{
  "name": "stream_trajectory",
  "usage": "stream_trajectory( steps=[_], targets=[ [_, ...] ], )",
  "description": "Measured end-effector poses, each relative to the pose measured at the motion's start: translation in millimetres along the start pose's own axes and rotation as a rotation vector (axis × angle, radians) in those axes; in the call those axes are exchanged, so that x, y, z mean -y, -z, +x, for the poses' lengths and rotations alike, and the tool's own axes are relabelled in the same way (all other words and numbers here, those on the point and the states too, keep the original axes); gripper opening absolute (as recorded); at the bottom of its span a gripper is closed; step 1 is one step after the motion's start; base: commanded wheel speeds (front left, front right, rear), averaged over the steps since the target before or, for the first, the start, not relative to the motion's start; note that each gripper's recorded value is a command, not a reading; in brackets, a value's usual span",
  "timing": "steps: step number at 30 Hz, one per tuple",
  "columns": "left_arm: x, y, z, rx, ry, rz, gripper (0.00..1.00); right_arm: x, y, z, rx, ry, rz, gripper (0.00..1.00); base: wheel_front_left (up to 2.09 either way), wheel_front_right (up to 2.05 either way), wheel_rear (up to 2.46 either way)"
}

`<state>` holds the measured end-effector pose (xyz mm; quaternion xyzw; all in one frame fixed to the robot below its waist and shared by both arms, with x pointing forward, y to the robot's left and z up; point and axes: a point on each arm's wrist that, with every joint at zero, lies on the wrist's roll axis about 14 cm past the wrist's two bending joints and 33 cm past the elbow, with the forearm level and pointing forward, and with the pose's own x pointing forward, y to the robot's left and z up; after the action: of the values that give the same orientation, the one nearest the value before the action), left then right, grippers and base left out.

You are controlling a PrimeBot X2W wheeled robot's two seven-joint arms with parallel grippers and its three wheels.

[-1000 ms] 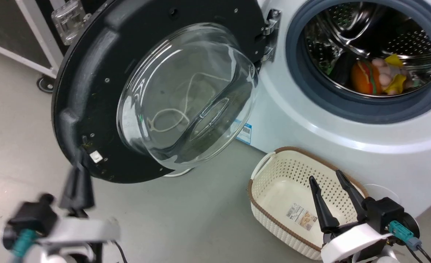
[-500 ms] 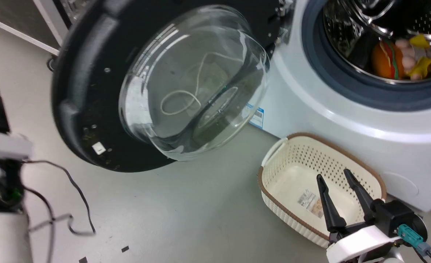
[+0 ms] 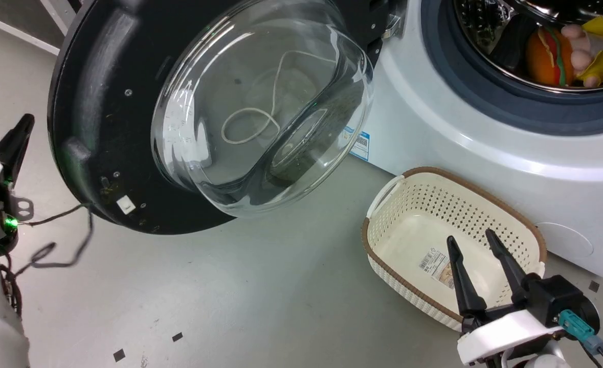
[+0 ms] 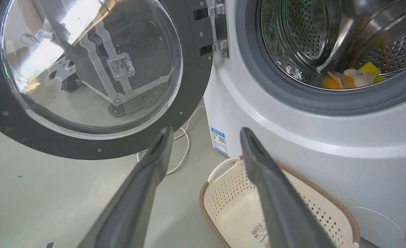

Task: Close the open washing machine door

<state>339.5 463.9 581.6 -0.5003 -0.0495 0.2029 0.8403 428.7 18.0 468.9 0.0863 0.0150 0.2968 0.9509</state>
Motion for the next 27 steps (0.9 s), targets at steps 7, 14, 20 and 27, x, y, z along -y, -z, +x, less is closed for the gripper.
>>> stream_trajectory(
  steps=[7, 14, 20, 27],
  targets=[
    [20, 28, -11, -0.186, 0.11, -0.05, 0.0, 5, -10, -3, 0.022, 0.02, -0.018, 1.0, 0.0, 0.0, 0.0],
    [34, 75, -39, -0.392, 0.225, -0.108, 0.0, 6, -25, -7, 0.054, 0.03, -0.041, 1.0, 0.0, 0.0, 0.0],
    [40, 129, -77, -0.61, 0.309, -0.142, 0.0, 11, -41, -16, 0.086, 0.06, -0.065, 1.0, 0.0, 0.0, 0.0],
    [46, 193, -109, -0.767, 0.355, -0.193, 0.0, 28, -55, -32, 0.115, 0.125, -0.083, 1.0, 0.0, 0.0, 0.0]
  ],
)
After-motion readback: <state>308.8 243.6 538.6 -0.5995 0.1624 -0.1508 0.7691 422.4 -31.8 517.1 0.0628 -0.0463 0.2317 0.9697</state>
